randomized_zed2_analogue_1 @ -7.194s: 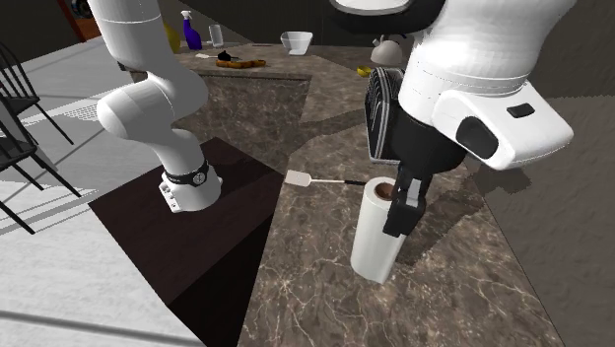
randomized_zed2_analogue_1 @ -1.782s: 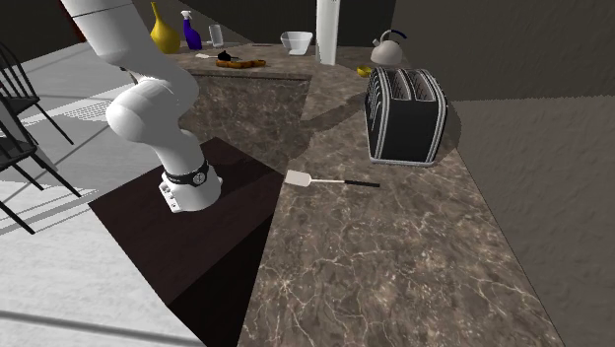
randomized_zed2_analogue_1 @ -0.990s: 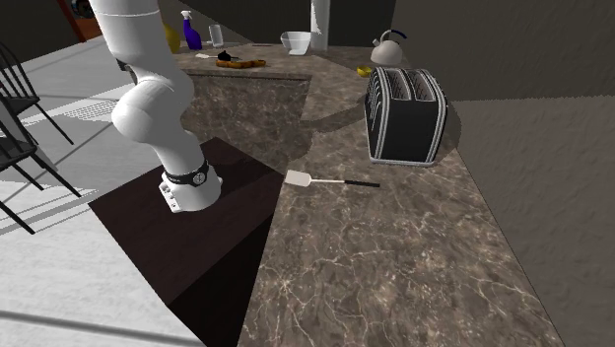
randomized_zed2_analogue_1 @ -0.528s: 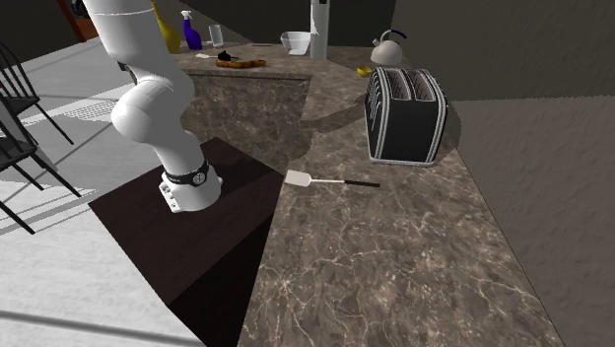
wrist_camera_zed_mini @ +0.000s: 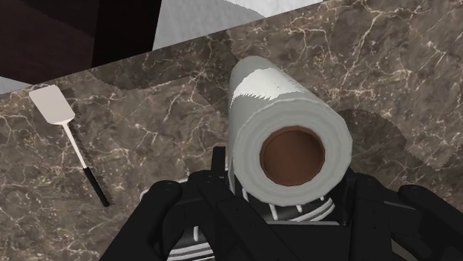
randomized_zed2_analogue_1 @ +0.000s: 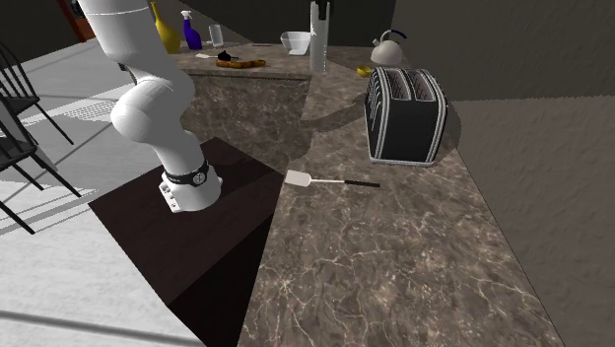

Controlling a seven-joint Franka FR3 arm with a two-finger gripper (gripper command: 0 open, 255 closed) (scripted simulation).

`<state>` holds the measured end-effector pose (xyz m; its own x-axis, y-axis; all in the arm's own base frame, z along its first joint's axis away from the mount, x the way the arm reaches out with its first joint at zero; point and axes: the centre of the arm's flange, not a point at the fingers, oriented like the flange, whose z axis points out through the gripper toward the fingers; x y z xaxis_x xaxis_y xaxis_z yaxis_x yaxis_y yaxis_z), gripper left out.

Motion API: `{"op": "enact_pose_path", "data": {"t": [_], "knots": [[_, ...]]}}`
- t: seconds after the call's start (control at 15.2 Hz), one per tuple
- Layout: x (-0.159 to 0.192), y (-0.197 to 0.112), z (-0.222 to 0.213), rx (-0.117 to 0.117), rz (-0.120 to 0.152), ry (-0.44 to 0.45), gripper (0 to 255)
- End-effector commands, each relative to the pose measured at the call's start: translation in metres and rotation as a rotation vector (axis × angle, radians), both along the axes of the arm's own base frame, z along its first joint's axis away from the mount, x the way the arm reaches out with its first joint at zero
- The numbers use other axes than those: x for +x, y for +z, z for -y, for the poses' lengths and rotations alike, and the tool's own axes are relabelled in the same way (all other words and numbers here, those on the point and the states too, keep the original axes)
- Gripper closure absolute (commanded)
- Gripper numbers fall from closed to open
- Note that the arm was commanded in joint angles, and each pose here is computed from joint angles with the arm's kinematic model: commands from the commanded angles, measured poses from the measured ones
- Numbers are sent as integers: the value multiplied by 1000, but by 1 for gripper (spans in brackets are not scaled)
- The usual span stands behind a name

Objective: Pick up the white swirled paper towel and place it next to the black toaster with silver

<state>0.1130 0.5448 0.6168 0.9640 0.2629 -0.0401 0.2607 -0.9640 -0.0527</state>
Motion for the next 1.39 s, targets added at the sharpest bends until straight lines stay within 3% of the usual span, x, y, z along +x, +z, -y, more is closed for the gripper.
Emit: {"op": "enact_pose_path", "data": {"t": [0.0, 1.32], "knots": [[0, -10, 1, 0, 0, 0, 255], [0, -116, 1, 0, 0, 0, 255]]}}
